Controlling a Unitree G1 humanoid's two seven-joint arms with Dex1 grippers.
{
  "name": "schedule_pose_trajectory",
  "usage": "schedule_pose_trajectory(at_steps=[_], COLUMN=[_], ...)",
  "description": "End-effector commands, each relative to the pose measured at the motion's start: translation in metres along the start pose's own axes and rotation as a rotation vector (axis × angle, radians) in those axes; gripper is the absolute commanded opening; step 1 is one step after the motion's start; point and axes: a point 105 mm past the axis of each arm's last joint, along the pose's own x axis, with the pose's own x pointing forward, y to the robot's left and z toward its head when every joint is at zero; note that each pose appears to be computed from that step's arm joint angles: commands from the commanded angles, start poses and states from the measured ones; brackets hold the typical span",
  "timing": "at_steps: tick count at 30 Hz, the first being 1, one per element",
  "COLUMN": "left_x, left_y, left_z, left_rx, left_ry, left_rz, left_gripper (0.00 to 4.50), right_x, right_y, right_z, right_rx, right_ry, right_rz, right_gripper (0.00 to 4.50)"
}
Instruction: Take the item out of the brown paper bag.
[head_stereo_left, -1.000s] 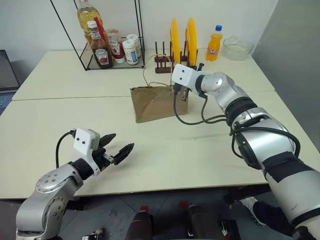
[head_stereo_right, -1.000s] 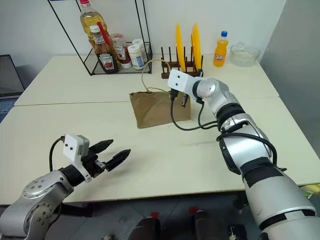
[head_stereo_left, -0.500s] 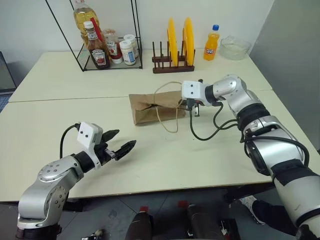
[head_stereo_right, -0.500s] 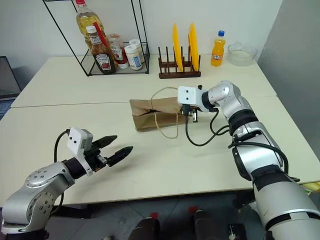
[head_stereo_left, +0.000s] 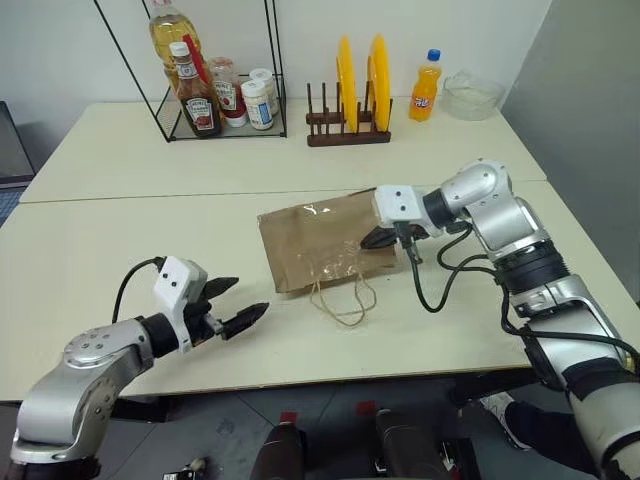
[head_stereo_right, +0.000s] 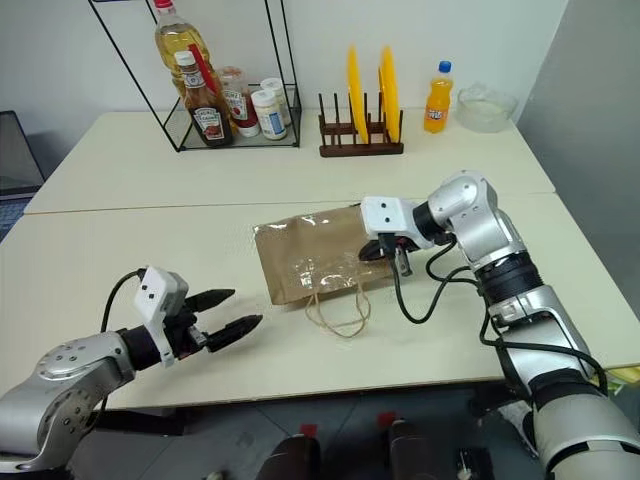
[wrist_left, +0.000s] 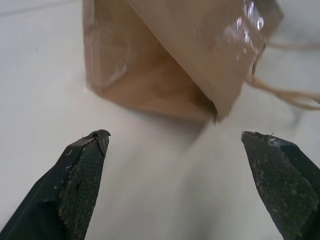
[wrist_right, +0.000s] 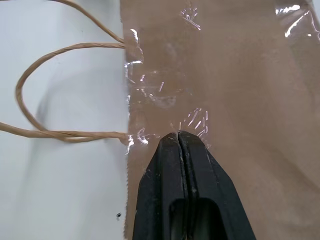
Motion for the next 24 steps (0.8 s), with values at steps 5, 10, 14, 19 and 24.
schedule_pose_trajectory(at_steps=[5, 10, 14, 19, 24], left_x=[-0.031, -0.030, -0.023, -0.014, -0.006], left_y=[0.002, -0.013, -0.025, -0.036, -0.038], left_z=[-0.005, -0.011, -0.013, -0.027, -0.036], left_rx=[0.058, 0.058, 0.024, -0.027, -0.029], left_ry=[0.059, 0.083, 0.082, 0.110, 0.127], left_rz=[0.002, -0.077, -0.150, -0.233, -0.270], left_gripper=[4.50, 4.50, 4.50, 4.50, 4.50], right_x=[-0.038, -0.025, -0.008, 0.009, 0.018], right_y=[0.038, 0.079, 0.095, 0.101, 0.108], right_z=[0.037, 0.026, 0.017, 0.001, -0.028], right_rx=[0.103, 0.033, -0.120, -0.278, -0.365], right_ry=[-0.273, -0.265, -0.251, -0.224, -0.129], right_rz=[-0.084, -0.088, -0.117, -0.169, -0.148], right_gripper=[0.03, 1.27, 2.71, 4.46, 4.46])
